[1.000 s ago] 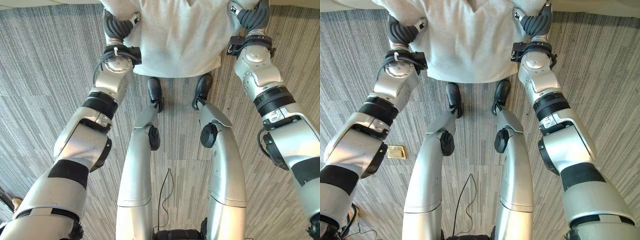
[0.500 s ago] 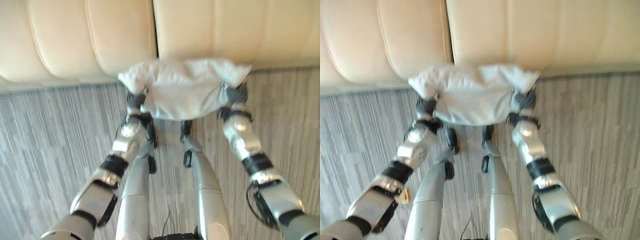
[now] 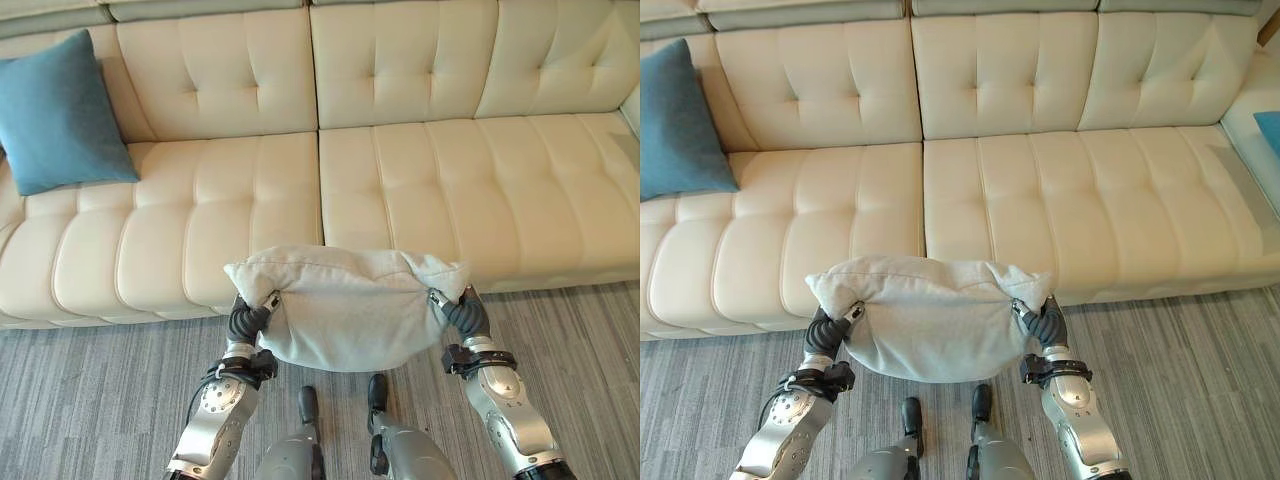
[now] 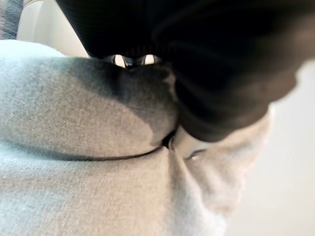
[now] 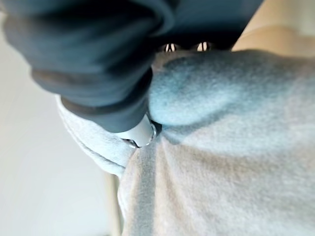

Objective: Pick up all the scattered cushions and arrange them neatly on the sofa.

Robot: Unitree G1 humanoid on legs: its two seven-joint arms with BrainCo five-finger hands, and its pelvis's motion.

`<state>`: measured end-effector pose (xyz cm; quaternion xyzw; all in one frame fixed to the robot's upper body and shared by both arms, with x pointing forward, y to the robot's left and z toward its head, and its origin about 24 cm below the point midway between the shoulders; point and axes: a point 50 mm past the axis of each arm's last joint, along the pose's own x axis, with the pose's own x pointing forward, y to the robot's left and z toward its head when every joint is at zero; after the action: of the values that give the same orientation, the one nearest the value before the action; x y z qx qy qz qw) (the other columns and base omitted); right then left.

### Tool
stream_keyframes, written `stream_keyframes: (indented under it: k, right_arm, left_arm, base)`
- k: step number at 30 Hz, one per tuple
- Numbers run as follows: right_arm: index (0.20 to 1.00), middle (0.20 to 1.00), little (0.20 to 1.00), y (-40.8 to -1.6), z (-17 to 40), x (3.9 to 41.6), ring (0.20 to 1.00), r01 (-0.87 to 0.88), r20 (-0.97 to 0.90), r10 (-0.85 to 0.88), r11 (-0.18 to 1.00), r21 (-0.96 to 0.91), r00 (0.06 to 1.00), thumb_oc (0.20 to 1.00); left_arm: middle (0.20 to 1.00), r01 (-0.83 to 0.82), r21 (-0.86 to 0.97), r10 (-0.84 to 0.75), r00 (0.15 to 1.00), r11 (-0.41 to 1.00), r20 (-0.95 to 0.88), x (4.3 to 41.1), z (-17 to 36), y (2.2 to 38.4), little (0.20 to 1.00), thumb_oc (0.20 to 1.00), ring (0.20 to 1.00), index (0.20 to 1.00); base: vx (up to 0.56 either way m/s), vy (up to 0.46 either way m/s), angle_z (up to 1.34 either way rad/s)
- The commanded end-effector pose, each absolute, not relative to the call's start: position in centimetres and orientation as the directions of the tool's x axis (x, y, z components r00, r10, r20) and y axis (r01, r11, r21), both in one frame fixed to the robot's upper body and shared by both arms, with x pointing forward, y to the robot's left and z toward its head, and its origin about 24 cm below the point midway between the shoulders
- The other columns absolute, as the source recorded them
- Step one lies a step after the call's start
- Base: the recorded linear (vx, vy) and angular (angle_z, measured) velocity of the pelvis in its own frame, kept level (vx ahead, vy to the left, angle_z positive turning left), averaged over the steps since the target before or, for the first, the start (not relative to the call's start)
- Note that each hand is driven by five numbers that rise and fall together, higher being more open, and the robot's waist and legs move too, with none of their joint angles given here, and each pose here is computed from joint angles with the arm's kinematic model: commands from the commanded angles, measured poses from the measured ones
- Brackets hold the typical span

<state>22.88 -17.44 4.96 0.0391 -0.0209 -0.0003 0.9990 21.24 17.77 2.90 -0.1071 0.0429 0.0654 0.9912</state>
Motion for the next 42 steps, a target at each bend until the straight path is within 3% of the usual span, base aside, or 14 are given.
stream_keyframes:
  k: [1,8,18,32,42]
  right_arm:
    - [0.200,0.200,0.200,-19.4,7.6,22.0,0.200,0.020,0.202,-0.032,0.998,0.062,0.979,0.200]
    - [0.200,0.200,0.200,-18.6,6.4,21.5,0.200,-0.018,0.131,0.015,1.000,0.016,0.991,0.200]
    - [0.200,0.200,0.200,-17.6,6.5,22.4,0.200,-0.008,0.133,0.017,0.998,-0.067,0.991,0.200]
    - [0.200,0.200,0.200,-16.2,6.6,23.0,0.200,-0.004,0.147,0.017,0.996,-0.088,0.989,0.200]
    - [0.200,0.200,0.200,-16.3,7.2,23.3,0.200,0.010,0.177,0.001,0.998,-0.058,0.984,0.200]
  left_arm:
    - [0.200,-0.146,-0.186,0.162,0.984,0.972,0.072,21.2,5.7,19.5,0.200,0.200,0.200,0.200]
    - [0.200,-0.164,-0.258,0.184,0.982,0.952,0.054,20.8,5.5,19.3,0.200,0.200,0.200,0.200]
    - [0.200,-0.215,-0.229,0.213,0.976,0.950,-0.031,20.2,3.9,19.1,0.200,0.200,0.200,0.200]
    - [0.200,-0.169,-0.153,0.180,0.982,0.974,0.062,21.8,5.9,19.0,0.200,0.200,0.200,0.200]
    - [0.200,-0.181,-0.088,0.190,0.976,0.979,0.105,22.5,6.3,19.3,0.200,0.200,0.200,0.200]
  base:
    - [0.00,-0.178,0.14]
    - [-0.04,-0.151,0.00]
    - [0.29,0.058,0.18]
    - [0.34,0.220,-0.22]
    - [0.24,-0.050,-0.13]
